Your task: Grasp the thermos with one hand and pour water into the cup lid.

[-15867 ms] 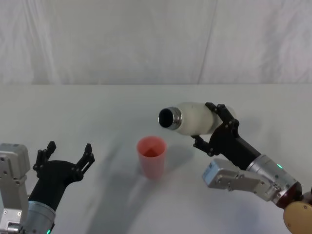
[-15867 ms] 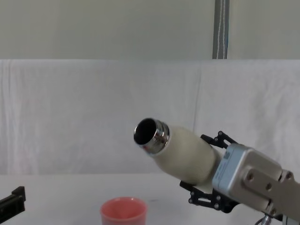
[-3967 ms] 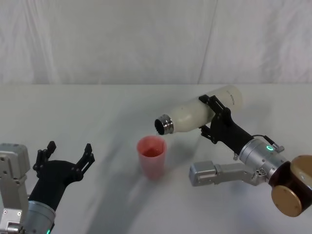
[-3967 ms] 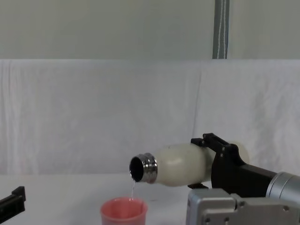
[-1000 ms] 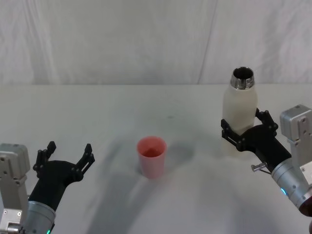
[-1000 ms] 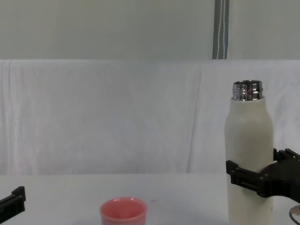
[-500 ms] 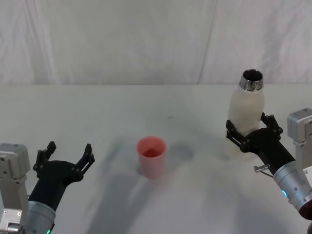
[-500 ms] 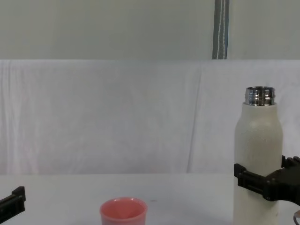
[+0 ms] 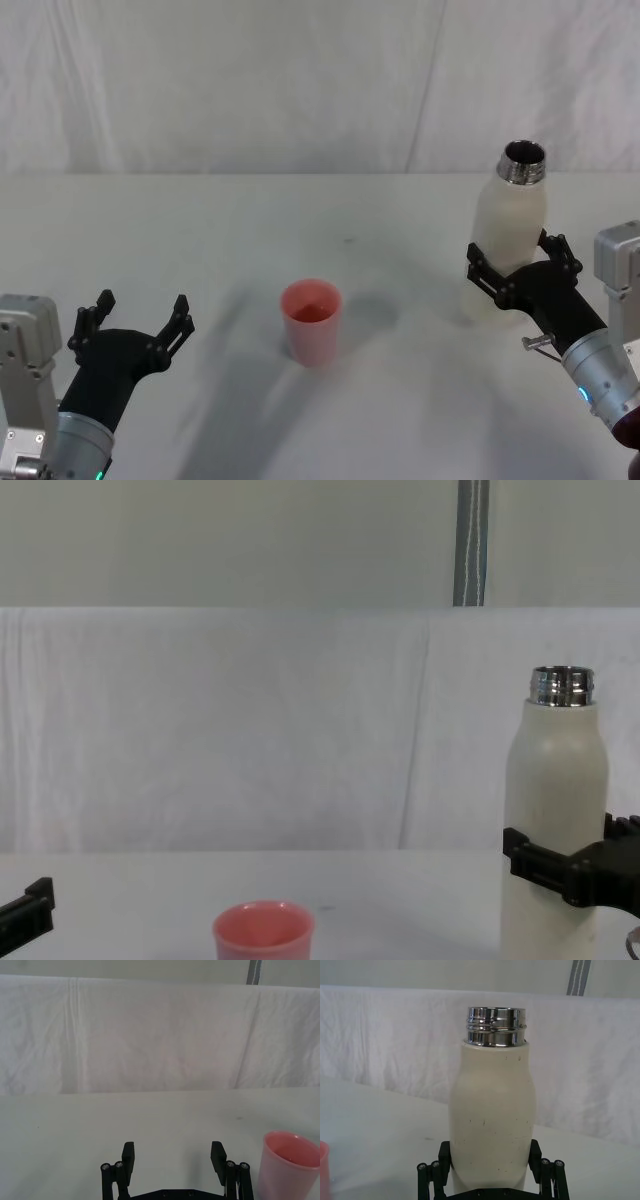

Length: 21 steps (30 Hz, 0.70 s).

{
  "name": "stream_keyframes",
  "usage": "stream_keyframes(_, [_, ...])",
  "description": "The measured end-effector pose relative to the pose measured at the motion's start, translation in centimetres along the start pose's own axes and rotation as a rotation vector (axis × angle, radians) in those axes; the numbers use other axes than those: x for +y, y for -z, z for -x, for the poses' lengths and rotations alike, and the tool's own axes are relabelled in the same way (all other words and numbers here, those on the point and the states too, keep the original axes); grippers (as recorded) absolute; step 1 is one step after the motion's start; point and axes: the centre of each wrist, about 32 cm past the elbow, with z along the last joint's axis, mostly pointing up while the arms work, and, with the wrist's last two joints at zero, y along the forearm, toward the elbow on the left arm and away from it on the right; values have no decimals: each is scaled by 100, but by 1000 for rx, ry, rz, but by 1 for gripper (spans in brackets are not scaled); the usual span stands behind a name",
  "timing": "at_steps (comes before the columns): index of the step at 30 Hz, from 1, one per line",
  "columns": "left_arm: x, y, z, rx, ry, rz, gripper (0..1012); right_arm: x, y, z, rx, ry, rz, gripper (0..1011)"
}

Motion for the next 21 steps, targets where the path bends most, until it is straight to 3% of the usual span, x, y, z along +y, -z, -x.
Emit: stream_keyframes(21, [0,0,0,0,0,0,1001,-27,164,-55,0,15,-11,952])
